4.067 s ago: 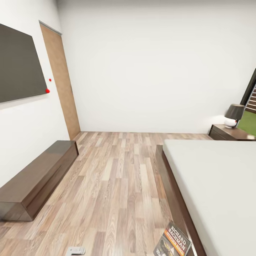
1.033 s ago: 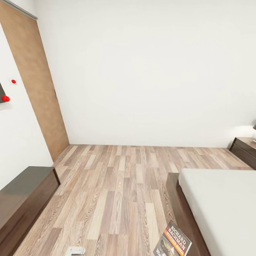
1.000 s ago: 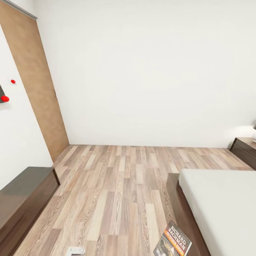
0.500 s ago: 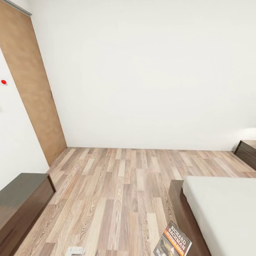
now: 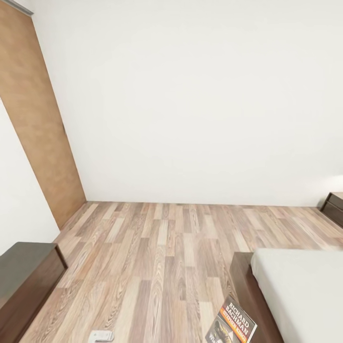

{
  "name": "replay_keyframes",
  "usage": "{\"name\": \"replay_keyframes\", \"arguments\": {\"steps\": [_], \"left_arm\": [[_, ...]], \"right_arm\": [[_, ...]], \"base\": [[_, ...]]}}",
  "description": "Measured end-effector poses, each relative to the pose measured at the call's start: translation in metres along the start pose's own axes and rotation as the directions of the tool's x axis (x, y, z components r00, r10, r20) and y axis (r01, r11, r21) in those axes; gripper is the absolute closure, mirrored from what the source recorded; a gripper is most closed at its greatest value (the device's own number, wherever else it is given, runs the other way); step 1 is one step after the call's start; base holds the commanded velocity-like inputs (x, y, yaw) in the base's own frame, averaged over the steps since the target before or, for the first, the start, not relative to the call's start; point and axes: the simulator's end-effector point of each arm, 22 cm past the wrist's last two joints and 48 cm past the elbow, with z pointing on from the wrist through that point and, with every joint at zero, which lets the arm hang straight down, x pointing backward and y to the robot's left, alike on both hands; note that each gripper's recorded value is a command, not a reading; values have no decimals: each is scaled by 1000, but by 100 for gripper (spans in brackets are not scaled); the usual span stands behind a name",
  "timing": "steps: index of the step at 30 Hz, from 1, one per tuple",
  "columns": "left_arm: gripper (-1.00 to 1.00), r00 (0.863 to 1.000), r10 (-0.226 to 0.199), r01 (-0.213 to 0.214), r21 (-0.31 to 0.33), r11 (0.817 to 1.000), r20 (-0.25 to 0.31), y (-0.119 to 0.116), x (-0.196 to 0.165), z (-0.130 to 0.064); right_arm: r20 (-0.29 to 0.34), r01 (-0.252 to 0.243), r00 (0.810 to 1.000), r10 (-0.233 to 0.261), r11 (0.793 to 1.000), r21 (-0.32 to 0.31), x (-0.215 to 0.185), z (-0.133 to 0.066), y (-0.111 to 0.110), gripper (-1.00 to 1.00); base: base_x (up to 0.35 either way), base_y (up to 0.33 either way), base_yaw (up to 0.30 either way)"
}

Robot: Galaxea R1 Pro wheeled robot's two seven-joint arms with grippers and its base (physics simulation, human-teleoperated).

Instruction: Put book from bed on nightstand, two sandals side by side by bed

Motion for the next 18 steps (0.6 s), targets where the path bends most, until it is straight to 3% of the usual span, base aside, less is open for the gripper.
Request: {"name": "replay_keyframes", "arguments": {"steps": [18], "left_arm": [[-100,1000,0,0,0,1000,0,0,0,0]], "right_arm": [[0,0,1000,0,1000,0,0,0,0,100]], "base": [[330,0,0]]}}
